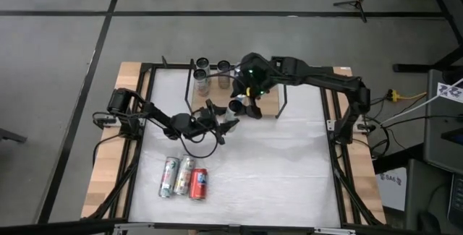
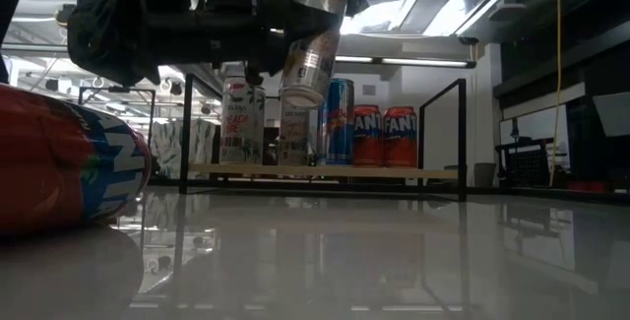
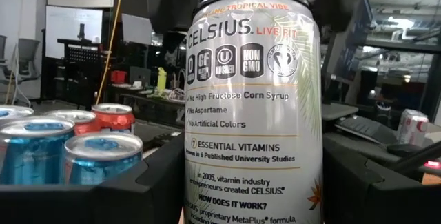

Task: Place canned beverage on shelf
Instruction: Put the top white yellow soda can on the shelf aligned with the other white yellow soda can

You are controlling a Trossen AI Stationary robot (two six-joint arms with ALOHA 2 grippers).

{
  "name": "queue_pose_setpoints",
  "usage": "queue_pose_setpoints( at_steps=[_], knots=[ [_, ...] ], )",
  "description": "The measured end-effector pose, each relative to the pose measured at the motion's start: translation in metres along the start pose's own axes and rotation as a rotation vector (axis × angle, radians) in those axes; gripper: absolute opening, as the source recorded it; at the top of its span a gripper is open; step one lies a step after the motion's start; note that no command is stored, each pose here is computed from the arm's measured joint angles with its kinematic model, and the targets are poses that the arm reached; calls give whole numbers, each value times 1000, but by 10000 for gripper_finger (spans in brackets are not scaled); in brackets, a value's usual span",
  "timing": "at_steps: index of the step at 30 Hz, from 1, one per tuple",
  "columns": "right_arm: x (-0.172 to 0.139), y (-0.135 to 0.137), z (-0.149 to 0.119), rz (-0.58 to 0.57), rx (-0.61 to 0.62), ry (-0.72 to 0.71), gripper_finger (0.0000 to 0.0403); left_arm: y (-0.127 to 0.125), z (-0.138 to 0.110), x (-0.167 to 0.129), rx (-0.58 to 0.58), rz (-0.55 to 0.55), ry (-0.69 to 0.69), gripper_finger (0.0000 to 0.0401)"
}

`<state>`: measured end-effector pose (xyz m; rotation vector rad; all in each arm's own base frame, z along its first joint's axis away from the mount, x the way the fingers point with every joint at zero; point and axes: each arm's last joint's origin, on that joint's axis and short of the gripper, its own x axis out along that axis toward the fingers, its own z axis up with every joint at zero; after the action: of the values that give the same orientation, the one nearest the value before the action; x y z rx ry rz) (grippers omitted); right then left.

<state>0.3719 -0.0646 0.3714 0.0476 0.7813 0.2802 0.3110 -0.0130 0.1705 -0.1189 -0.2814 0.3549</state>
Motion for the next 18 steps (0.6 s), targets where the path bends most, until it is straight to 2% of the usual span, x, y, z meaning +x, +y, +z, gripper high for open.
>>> queue_pose_setpoints(
  at_steps=[10, 18],
  knots=[
    [5, 2, -4, 42, 16, 67, 367, 0, -3, 0, 12, 2, 33, 234],
    [19, 16, -3, -58, -100, 134, 367, 0, -4, 0, 14, 3, 38, 234]
  ],
)
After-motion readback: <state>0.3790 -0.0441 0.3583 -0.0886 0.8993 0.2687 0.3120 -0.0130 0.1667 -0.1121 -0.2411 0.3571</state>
